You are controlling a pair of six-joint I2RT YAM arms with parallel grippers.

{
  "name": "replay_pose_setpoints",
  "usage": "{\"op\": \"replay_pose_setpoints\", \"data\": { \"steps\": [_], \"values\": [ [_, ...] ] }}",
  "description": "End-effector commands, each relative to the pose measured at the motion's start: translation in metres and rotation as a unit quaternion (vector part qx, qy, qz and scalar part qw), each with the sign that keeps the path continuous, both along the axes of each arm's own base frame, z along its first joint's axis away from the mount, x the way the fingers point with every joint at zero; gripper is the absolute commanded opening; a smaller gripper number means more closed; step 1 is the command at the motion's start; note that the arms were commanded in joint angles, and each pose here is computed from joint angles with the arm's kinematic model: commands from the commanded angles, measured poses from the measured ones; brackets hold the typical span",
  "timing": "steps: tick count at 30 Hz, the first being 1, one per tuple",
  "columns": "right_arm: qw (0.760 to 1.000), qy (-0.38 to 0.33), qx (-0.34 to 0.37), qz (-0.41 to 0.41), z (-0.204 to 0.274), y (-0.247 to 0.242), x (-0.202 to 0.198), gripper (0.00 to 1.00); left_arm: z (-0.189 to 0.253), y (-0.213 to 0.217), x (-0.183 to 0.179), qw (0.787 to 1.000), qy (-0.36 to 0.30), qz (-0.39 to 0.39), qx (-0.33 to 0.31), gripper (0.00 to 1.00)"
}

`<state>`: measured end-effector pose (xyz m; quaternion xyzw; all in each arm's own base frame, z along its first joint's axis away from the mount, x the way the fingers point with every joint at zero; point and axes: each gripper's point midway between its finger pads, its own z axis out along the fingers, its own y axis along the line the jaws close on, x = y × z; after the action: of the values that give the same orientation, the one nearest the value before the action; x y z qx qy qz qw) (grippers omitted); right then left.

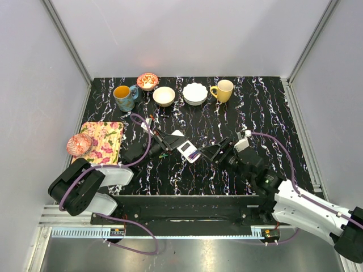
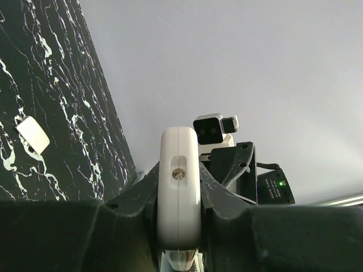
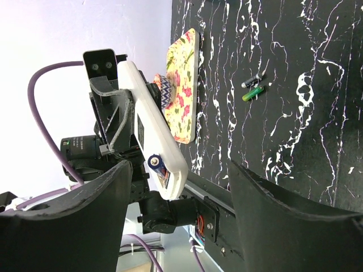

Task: Load the batteries into the remote control

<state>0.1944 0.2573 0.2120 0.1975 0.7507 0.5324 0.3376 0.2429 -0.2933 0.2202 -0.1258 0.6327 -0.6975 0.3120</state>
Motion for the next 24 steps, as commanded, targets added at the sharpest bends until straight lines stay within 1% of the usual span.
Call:
{"op": "replay_pose_setpoints", "data": {
  "steps": [1,3,4,5,8,15,24],
  "values": [
    [1.0,-0.006,0.027,0.007,0.01,0.005,0.001,0.73,0.098,0.025,-0.024,0.975,-0.179,0.019,-0.13,0.0],
    [0.999,-0.003,0.041,0.003,0.011,0.005,0.002,0.73,0.099,0.026,-0.024,0.975,-0.18,0.02,-0.131,0.0],
    [0.999,0.001,0.043,0.0,0.004,0.003,0.002,0.73,0.099,0.026,-0.024,0.975,-0.18,0.02,-0.131,0.0],
    [0.998,-0.003,0.064,-0.002,0.011,0.003,0.002,0.73,0.1,0.026,-0.025,0.974,-0.181,0.02,-0.132,0.0],
    [0.996,-0.002,0.087,-0.001,0.012,0.002,0.001,0.71,0.099,0.028,-0.025,0.974,-0.182,0.026,-0.131,0.0],
    [0.994,0.002,0.112,0.009,0.014,0.008,0.002,0.69,0.099,0.029,-0.025,0.974,-0.184,0.027,-0.13,0.0],
    [0.993,-0.002,0.116,0.003,0.017,0.007,0.005,0.7,0.098,0.03,-0.025,0.974,-0.182,0.028,-0.13,0.0]
  ]
}}
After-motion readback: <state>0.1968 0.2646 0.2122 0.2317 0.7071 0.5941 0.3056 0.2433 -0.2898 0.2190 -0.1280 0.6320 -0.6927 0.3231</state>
